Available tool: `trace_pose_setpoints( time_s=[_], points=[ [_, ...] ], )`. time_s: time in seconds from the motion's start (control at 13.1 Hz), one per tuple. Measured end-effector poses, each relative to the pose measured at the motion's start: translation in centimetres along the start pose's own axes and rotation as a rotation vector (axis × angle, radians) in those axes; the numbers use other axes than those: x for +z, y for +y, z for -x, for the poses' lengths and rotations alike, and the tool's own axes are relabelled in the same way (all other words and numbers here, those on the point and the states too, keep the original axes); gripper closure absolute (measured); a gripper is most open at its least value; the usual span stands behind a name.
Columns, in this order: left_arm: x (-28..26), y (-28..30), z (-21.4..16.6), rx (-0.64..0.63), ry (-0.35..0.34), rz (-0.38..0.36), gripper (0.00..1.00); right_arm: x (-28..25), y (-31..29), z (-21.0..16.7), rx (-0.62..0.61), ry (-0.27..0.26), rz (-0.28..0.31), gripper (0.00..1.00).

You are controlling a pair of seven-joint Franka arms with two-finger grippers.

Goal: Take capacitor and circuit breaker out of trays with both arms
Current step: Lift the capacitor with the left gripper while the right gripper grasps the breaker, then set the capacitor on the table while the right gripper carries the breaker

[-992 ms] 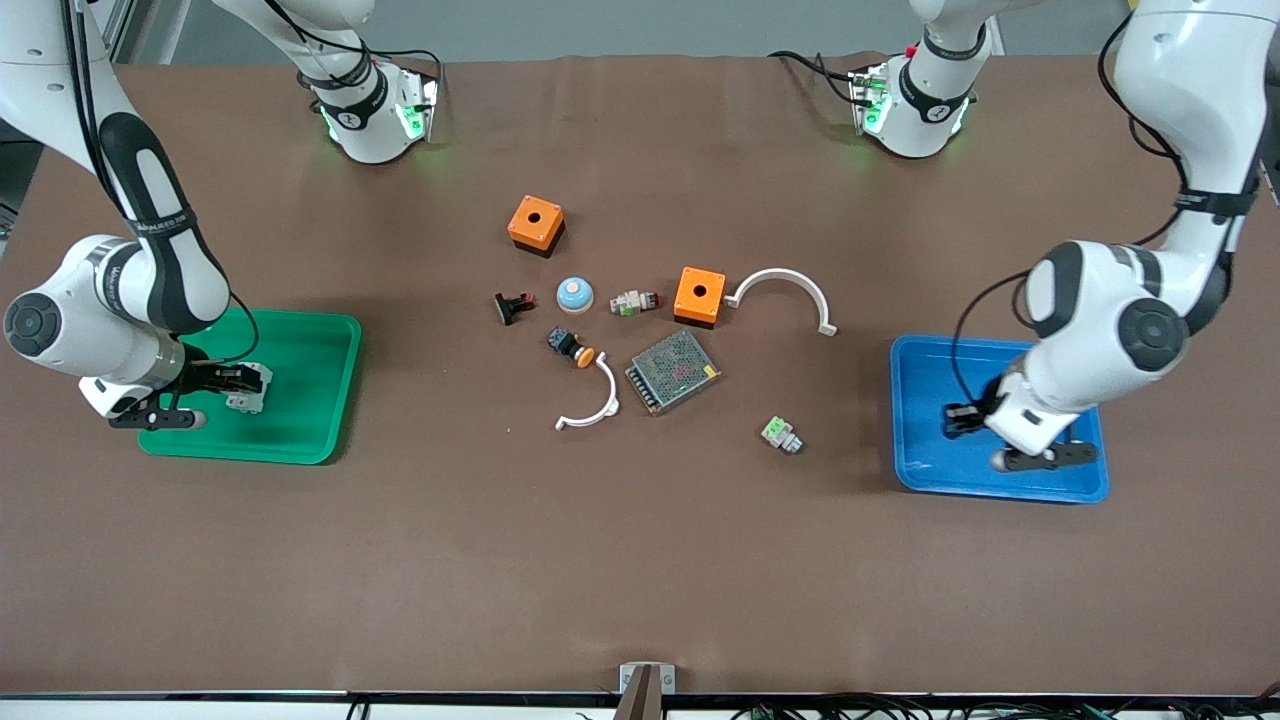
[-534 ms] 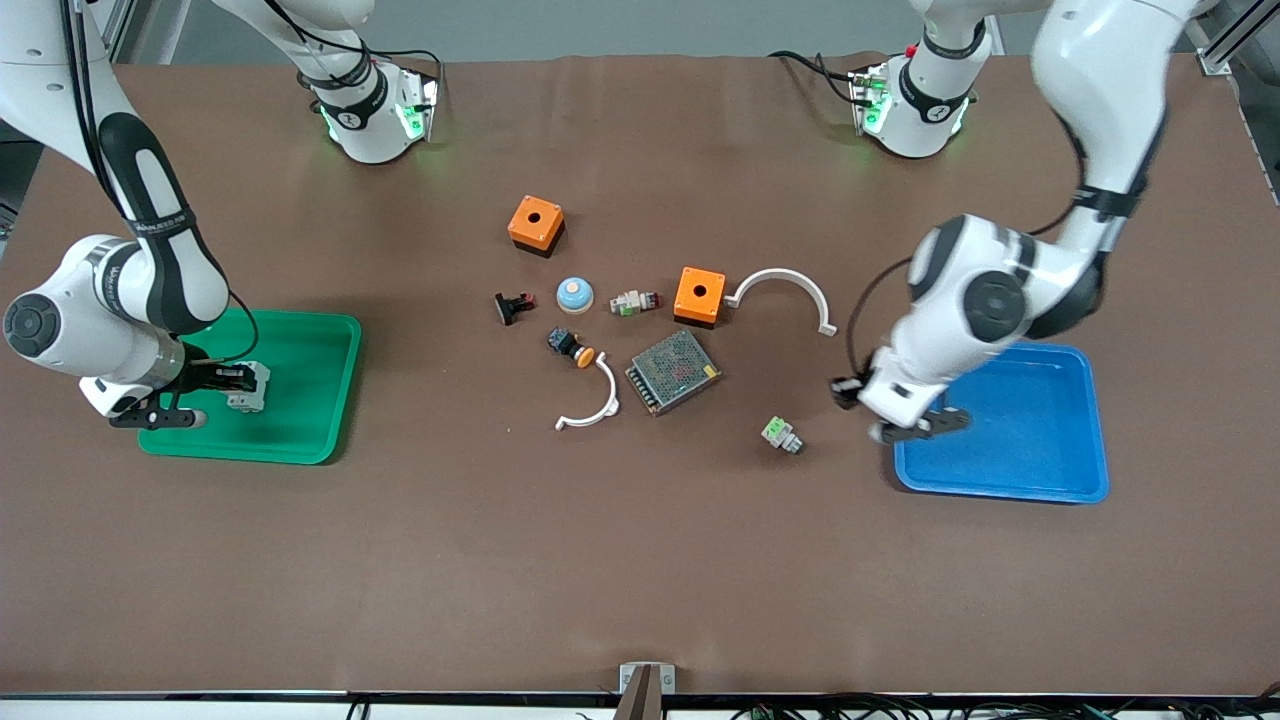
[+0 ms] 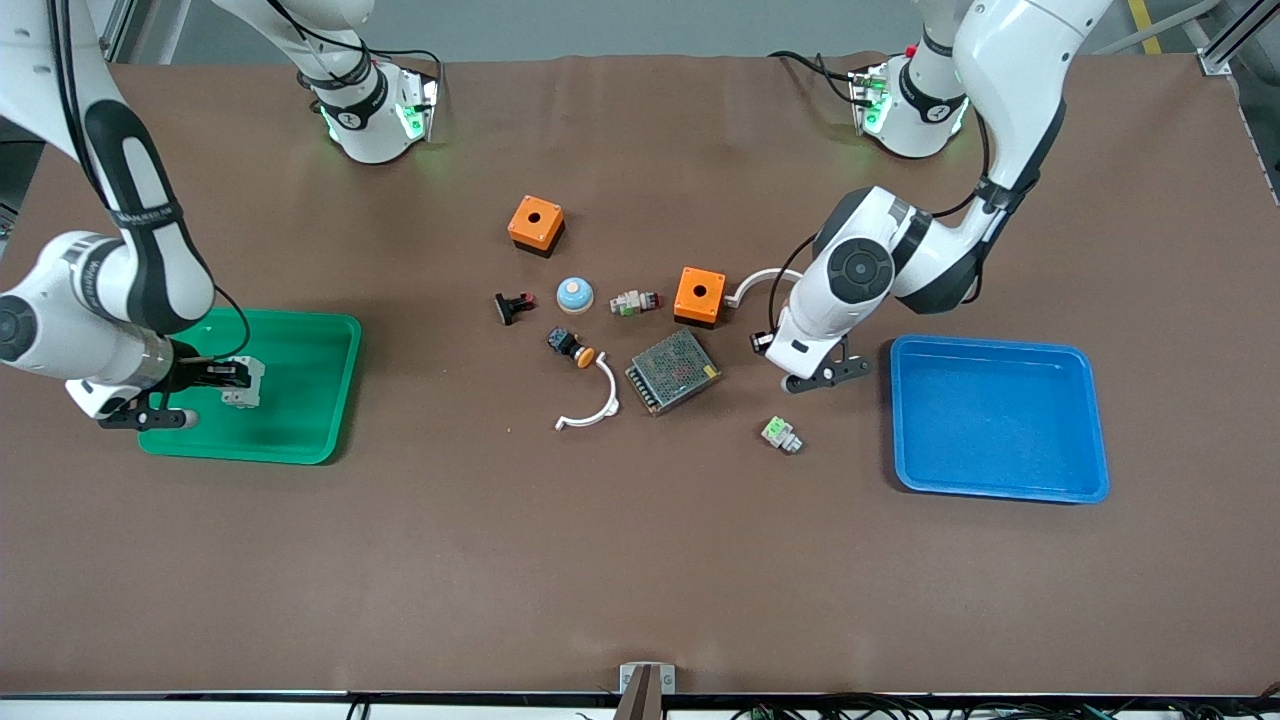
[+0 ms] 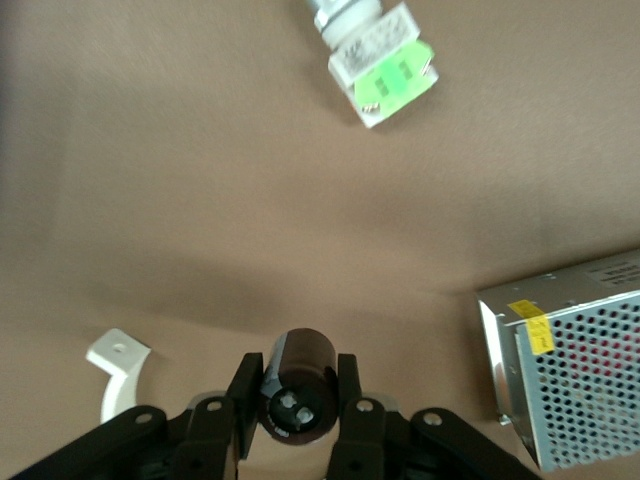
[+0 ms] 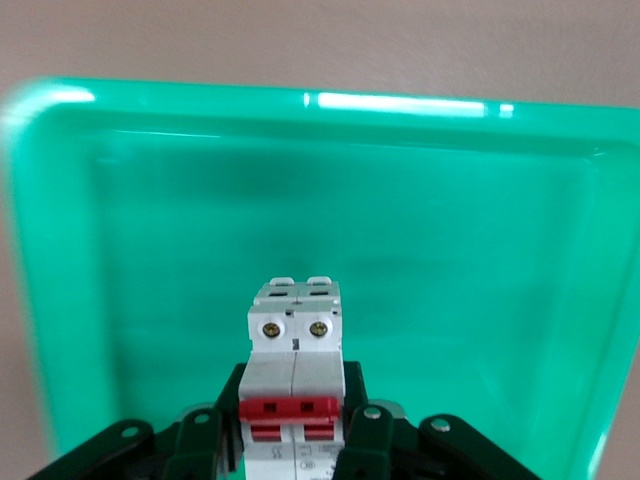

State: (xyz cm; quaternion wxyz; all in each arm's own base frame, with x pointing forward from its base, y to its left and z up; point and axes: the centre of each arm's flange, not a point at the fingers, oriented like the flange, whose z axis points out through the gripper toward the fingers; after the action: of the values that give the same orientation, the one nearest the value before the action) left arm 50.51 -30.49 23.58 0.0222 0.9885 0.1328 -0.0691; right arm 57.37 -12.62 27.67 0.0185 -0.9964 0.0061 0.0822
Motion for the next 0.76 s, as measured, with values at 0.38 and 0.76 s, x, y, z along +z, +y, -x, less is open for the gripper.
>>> trace_pose_setpoints(
  time_s=[0.38, 0.76],
  points=[
    [4.1, -0.1, 0.1, -0.042, 0.023, -0.048, 0.66, -8.6, -19.7, -0.5, 0.067, 0.031, 0.008, 0.6],
    [3.8, 0.0, -1.0, -0.095, 0.065, -0.057, 0.44, -4.1, -32.1, -1.3, 0.076, 0.121, -0.052, 0.6]
  ],
)
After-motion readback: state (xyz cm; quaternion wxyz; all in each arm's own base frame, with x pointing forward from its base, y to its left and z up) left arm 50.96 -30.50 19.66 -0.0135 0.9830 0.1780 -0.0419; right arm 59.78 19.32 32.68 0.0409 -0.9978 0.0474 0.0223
